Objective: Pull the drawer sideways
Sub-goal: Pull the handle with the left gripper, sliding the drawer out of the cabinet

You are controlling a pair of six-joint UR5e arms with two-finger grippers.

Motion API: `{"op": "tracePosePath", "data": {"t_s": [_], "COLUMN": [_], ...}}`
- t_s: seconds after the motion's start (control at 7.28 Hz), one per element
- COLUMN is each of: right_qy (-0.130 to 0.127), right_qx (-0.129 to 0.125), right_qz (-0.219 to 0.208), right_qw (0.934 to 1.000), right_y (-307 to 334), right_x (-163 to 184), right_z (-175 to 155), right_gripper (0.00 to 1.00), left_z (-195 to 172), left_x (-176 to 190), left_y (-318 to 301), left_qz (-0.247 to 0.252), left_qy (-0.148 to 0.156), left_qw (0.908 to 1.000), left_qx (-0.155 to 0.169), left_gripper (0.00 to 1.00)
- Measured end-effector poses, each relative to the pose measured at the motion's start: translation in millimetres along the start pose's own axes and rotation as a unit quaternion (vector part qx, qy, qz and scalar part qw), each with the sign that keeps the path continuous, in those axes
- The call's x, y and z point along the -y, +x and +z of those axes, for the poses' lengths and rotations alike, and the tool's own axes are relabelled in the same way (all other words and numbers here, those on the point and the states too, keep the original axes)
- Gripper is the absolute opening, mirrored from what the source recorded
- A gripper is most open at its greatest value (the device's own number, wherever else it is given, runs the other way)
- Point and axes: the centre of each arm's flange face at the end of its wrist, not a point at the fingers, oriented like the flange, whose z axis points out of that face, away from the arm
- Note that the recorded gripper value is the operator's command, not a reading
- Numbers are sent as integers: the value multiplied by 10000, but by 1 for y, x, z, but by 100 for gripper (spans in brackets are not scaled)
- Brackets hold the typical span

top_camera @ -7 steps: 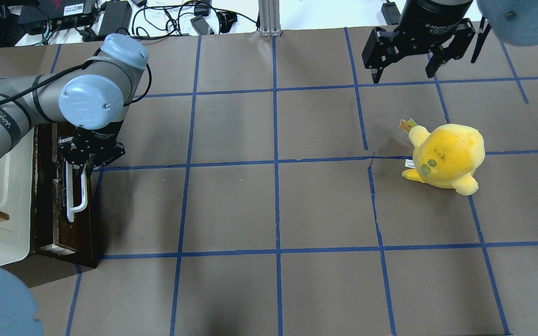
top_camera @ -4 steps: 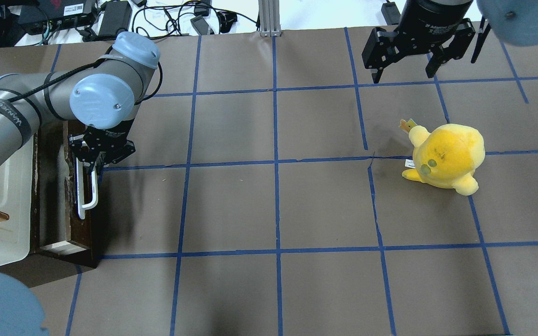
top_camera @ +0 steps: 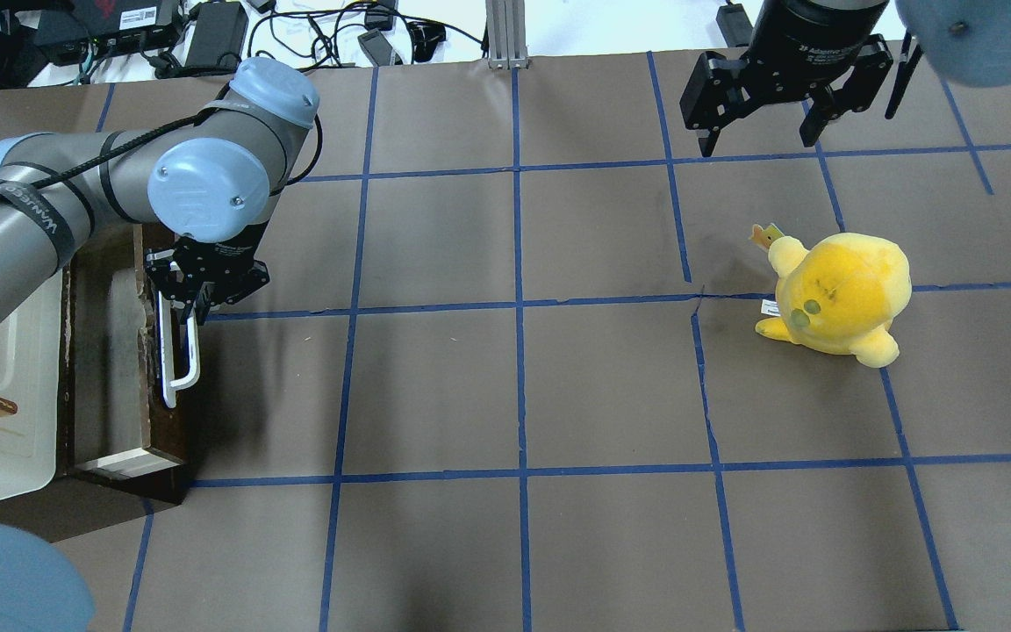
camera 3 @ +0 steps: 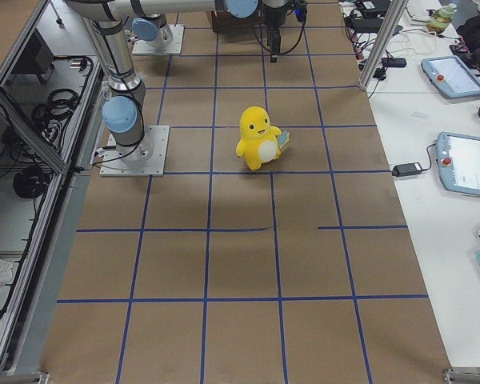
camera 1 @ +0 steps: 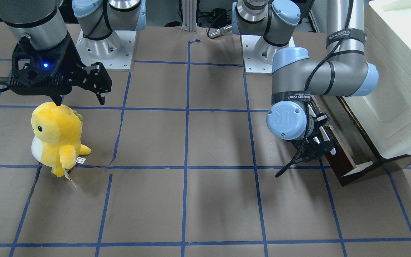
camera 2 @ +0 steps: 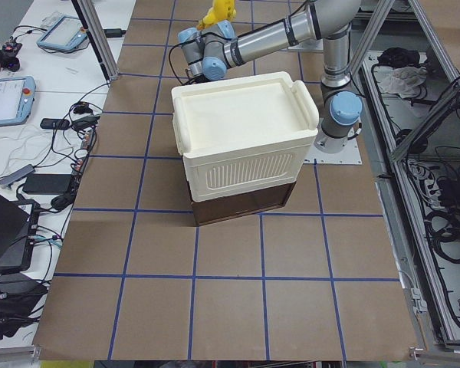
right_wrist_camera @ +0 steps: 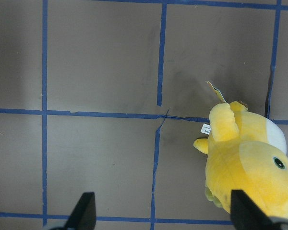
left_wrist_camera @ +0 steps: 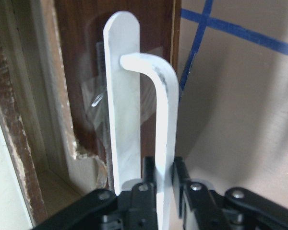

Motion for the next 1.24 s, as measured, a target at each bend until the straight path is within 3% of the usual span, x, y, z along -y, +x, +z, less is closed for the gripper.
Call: {"op": "tracePosePath", "data": {"t_s": [1.24], "right_qy": [0], "right_qx": [2], "right_qz": [1], "right_qw": [10000], "right_y": [0], "right_x": [0], "right_z": [0], "right_gripper": [100], "left_z": [-24], "left_x": [-16], "left_y": [26], "left_qz": [-77], "left_qy": [171], "left_qw": [9997], "left_qx": [-136], "left_gripper": [0]}}
